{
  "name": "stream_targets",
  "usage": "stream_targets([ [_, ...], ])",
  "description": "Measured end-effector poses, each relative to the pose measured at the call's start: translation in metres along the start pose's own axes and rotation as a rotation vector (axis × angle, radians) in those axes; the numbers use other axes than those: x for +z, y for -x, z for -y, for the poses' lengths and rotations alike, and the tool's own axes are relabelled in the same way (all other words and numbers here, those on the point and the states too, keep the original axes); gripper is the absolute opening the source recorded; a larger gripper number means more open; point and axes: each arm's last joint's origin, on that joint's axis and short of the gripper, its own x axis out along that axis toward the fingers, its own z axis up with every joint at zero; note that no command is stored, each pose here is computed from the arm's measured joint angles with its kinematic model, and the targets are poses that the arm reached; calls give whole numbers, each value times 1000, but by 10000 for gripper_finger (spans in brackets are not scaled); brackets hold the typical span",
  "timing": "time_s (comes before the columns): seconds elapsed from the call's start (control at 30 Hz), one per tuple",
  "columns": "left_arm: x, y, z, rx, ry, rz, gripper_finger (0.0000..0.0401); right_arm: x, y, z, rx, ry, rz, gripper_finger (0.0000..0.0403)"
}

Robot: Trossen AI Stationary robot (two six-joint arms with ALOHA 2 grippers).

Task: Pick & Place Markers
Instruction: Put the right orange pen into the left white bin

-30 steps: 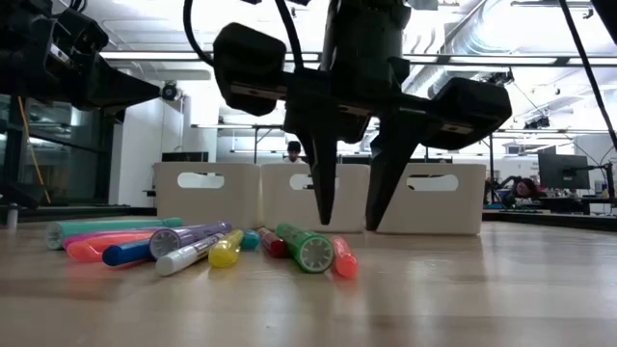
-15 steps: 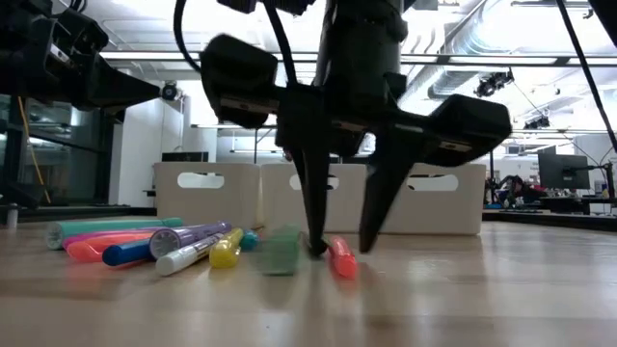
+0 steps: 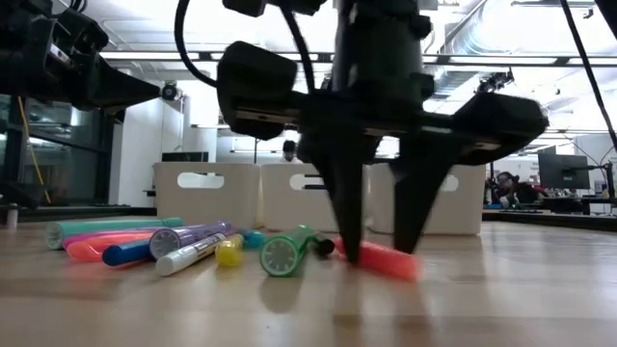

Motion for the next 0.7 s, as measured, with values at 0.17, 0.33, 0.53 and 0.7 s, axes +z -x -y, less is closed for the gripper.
stream_targets([
  [0.17, 0, 0, 0, 0, 0, 0, 7, -9, -2, 5, -37, 29, 12, 121],
  [0.33, 0, 0, 0, 0, 0, 0, 7, -18, -4, 9, -49, 149, 59, 121],
  [0.53, 0, 0, 0, 0, 0, 0, 7, -24, -6, 11, -55, 305, 95, 121],
  [0.7, 0, 0, 0, 0, 0, 0, 7, -24, -6, 10, -36, 408, 123, 121],
])
